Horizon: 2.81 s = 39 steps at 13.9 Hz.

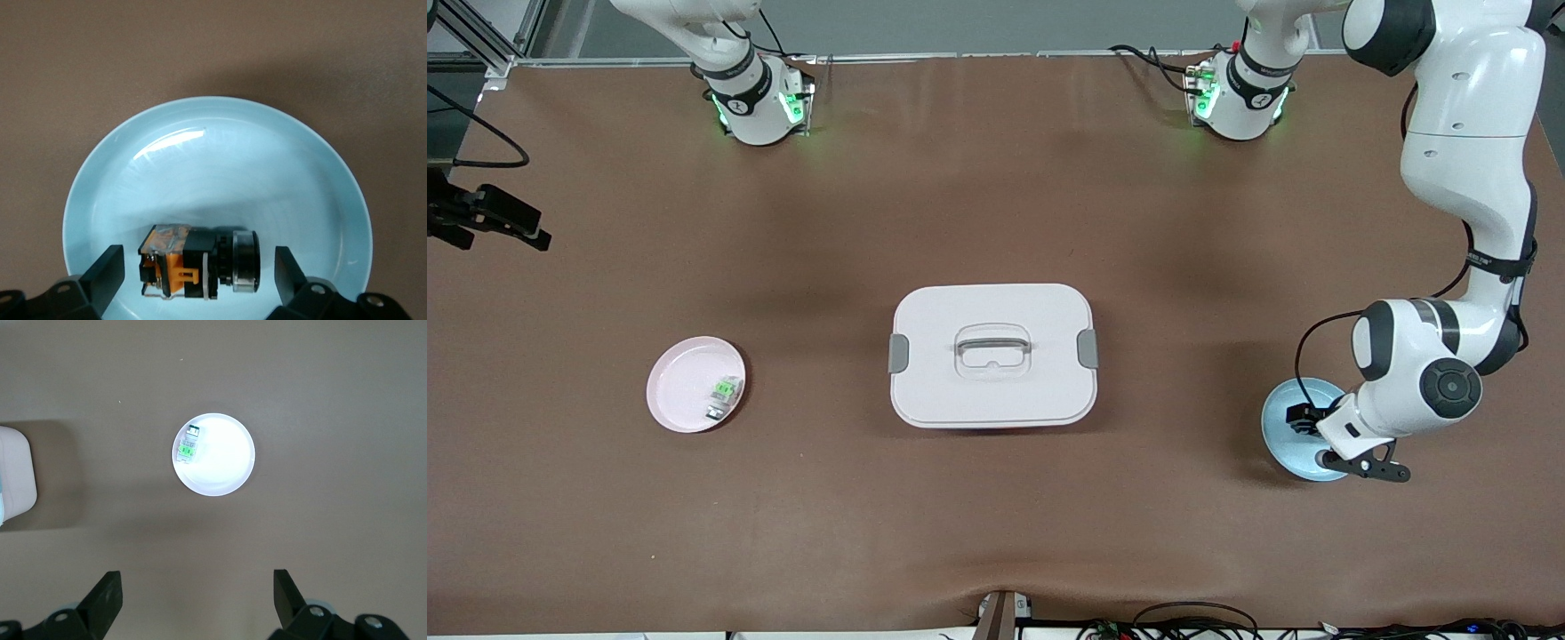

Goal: Transfer orange switch to right arm and place
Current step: 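Close the left gripper on the orange switch, then lift the orange switch and carry it over the white box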

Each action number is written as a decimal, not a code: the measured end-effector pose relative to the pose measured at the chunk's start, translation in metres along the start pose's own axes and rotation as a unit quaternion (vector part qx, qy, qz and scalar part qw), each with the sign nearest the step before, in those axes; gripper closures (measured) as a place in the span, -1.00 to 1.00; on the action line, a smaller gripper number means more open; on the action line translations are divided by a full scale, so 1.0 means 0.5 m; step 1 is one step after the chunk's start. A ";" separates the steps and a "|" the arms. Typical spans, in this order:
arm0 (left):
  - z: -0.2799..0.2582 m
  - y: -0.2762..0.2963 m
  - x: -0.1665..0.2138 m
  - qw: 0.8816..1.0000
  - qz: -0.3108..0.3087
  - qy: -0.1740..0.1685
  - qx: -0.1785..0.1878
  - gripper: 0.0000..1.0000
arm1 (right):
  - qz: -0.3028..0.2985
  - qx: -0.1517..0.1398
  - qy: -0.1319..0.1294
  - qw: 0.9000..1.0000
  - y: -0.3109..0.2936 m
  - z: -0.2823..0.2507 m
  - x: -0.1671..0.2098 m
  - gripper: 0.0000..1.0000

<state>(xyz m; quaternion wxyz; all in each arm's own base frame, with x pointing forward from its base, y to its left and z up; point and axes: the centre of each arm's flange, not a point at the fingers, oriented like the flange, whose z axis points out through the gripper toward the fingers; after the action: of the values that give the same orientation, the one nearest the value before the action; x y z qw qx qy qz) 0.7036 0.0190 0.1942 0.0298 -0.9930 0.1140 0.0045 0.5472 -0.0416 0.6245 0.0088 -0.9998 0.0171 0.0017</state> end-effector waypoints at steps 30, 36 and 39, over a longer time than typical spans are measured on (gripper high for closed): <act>-0.463 0.348 0.057 0.970 -0.137 0.032 -0.198 -0.44 | -0.001 0.000 0.009 1.000 -0.002 -0.015 0.000 -1.00; -0.582 0.519 0.037 0.937 -0.250 -0.004 -0.243 -0.44 | 0.005 0.000 0.012 1.000 0.010 -0.019 0.000 -1.00; -0.632 0.591 0.023 0.911 -0.315 -0.026 -0.264 -0.44 | 0.005 0.000 0.014 1.000 0.010 -0.018 0.002 -1.00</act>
<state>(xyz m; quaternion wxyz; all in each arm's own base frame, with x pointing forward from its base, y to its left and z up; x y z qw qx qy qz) 0.6488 -0.2900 0.4924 -0.2305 -0.9486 -0.2110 0.0509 0.5480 -0.0471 0.6335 0.0086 -0.9996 0.0223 -0.0121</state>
